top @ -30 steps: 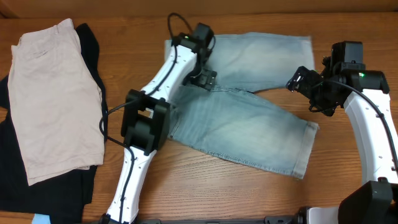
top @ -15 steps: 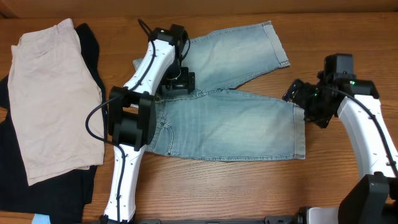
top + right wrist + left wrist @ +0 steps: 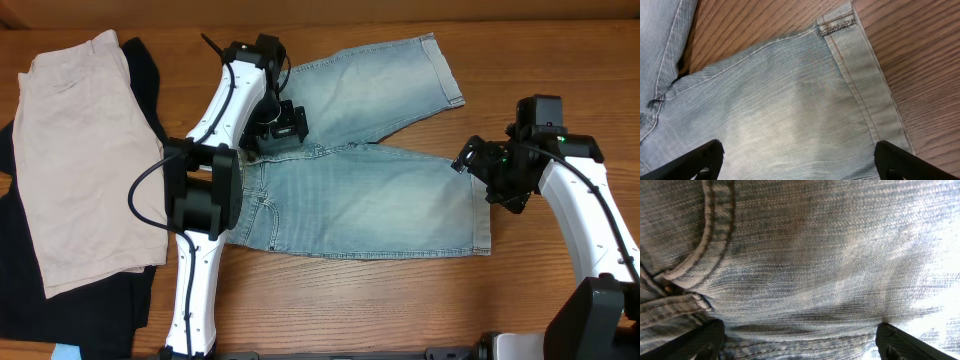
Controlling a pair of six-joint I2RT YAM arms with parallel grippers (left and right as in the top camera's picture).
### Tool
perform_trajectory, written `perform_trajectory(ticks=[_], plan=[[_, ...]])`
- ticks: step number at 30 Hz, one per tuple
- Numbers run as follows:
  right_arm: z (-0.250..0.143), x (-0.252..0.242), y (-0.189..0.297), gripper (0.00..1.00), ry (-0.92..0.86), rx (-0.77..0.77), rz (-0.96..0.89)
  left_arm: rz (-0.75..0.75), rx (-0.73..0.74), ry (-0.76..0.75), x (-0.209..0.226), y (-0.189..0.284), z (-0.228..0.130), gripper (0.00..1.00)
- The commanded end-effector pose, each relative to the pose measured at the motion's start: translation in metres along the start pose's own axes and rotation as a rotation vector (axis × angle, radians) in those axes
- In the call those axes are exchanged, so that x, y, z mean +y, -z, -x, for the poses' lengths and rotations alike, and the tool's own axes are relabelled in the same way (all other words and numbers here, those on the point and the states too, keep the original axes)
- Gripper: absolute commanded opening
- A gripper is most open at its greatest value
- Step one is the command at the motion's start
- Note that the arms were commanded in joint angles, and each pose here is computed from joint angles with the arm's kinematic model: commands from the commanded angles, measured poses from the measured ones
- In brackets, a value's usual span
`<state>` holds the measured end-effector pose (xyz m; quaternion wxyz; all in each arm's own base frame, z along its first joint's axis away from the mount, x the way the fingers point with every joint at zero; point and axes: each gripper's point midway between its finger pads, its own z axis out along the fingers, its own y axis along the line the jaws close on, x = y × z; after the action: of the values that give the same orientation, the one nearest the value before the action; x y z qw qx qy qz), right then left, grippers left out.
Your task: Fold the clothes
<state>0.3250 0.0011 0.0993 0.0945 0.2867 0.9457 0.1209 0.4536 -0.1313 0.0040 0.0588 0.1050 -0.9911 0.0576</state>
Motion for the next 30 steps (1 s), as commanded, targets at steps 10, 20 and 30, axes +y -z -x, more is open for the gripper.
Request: perform_trajectory(ticks=[10,20,30], plan=[[0.0,0.003,-0.002,1.0,0.039,-0.006,0.01,0.191,0.119,0.114,0.06,-0.051,-0.012,1.0],[0.019,0.024,0.043,1.0,0.087,-0.127,0.073,0.139,-0.134,0.054,0.036,0.037,0.037,1.0],[-0.016,0.029,0.158,1.0,0.132,-0.345,0.178,0.009,-0.513,-0.068,0.0,0.242,-0.002,1.0]])
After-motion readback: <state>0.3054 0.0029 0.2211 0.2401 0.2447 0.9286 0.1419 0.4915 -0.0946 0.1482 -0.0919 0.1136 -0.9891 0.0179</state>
